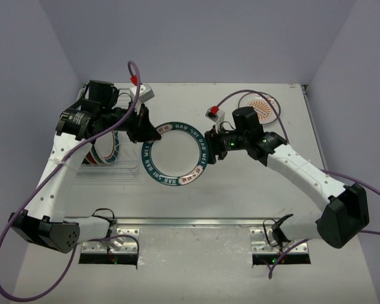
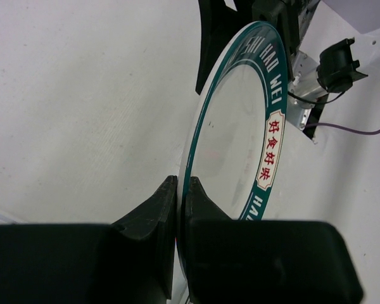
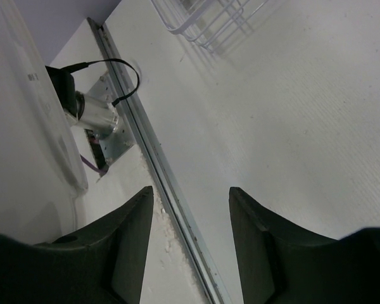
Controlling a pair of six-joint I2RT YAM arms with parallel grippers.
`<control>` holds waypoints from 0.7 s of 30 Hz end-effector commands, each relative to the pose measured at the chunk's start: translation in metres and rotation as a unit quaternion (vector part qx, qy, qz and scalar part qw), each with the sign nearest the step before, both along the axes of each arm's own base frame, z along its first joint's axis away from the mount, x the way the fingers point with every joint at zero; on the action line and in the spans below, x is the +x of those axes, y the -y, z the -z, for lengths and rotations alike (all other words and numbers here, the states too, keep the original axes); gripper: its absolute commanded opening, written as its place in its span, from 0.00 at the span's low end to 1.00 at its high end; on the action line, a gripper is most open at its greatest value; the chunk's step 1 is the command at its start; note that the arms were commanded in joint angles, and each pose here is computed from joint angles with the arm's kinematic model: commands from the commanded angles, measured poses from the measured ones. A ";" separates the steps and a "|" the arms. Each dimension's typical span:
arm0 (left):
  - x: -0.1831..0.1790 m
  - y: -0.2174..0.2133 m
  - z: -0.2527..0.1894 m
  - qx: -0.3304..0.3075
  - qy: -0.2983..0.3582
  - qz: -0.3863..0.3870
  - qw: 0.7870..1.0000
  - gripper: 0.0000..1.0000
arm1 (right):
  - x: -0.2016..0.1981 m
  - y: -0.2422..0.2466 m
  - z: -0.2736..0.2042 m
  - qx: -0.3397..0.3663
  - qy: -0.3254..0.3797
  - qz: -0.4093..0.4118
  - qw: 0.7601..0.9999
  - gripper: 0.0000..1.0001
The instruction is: Unload the plates from the dish rack
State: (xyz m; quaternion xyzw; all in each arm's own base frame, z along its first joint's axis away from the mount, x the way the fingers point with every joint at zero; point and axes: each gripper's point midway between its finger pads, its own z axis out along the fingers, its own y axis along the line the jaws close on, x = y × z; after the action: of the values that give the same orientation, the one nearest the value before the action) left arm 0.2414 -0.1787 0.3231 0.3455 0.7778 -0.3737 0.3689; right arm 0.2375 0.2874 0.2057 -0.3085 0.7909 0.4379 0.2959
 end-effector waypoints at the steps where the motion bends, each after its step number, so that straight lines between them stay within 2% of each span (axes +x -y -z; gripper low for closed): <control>1: 0.011 -0.003 -0.024 -0.001 0.077 -0.017 0.997 0.00 | -0.008 0.010 -0.017 0.014 0.048 -0.007 0.999 0.51; 7: 0.012 -0.007 -0.025 0.002 0.084 -0.028 0.996 0.00 | -0.012 0.034 -0.023 0.037 0.031 0.003 0.999 0.51; 10: 0.012 -0.005 -0.023 -0.002 0.078 -0.021 0.997 0.00 | -0.022 0.037 -0.025 0.047 0.028 -0.030 0.998 0.51; 21: 0.007 0.000 -0.007 0.003 0.055 0.012 0.998 0.00 | -0.029 0.019 -0.037 0.068 -0.005 -0.089 0.994 0.54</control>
State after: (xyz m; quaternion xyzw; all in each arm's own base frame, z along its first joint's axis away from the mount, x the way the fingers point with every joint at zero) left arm 0.2500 -0.1722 0.3210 0.3509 0.7790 -0.3423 0.3910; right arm 0.2099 0.2561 0.2208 -0.3228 0.7610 0.4935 0.2705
